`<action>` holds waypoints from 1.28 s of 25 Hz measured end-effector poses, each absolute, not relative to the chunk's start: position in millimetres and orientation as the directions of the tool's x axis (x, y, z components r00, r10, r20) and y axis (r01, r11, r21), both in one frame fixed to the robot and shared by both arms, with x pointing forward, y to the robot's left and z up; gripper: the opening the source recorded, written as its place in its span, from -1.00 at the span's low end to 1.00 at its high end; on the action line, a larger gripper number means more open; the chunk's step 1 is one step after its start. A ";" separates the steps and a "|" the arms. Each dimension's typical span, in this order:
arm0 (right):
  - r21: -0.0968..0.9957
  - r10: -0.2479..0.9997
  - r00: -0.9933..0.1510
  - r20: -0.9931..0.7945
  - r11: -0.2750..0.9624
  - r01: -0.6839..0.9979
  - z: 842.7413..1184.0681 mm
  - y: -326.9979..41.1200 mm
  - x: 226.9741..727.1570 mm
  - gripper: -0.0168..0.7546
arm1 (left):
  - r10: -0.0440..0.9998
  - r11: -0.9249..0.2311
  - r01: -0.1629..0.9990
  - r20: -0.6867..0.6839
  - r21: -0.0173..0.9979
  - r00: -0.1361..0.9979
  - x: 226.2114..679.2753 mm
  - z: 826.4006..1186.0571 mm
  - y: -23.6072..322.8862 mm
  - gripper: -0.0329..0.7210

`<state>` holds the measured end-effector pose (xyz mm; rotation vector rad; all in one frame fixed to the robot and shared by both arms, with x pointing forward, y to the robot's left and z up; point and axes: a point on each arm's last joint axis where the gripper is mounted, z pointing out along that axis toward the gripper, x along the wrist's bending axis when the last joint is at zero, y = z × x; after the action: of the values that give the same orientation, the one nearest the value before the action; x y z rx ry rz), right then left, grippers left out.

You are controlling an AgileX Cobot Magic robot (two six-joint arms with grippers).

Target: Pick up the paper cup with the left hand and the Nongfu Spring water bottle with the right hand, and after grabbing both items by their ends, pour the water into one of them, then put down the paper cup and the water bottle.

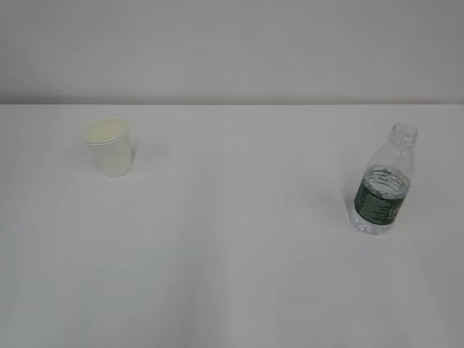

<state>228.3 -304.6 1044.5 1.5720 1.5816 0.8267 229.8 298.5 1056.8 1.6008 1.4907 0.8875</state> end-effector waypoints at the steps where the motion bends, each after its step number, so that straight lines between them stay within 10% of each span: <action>1: 0.855 0.997 0.030 -0.064 0.039 0.517 1044.5 -304.6 228.3 0.53 | 0.997 -0.028 0.468 -0.009 0.883 0.076 229.8 1056.8 298.5 0.66; 32: 0.855 0.997 0.030 -0.064 0.039 0.517 1044.5 -304.6 228.3 0.53 | 0.997 -0.026 0.468 -0.012 0.883 0.079 229.8 1056.8 298.1 0.64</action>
<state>228.3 -304.6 1044.5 1.5720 1.5816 0.8267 229.8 298.1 1056.8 1.5998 1.4892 0.8828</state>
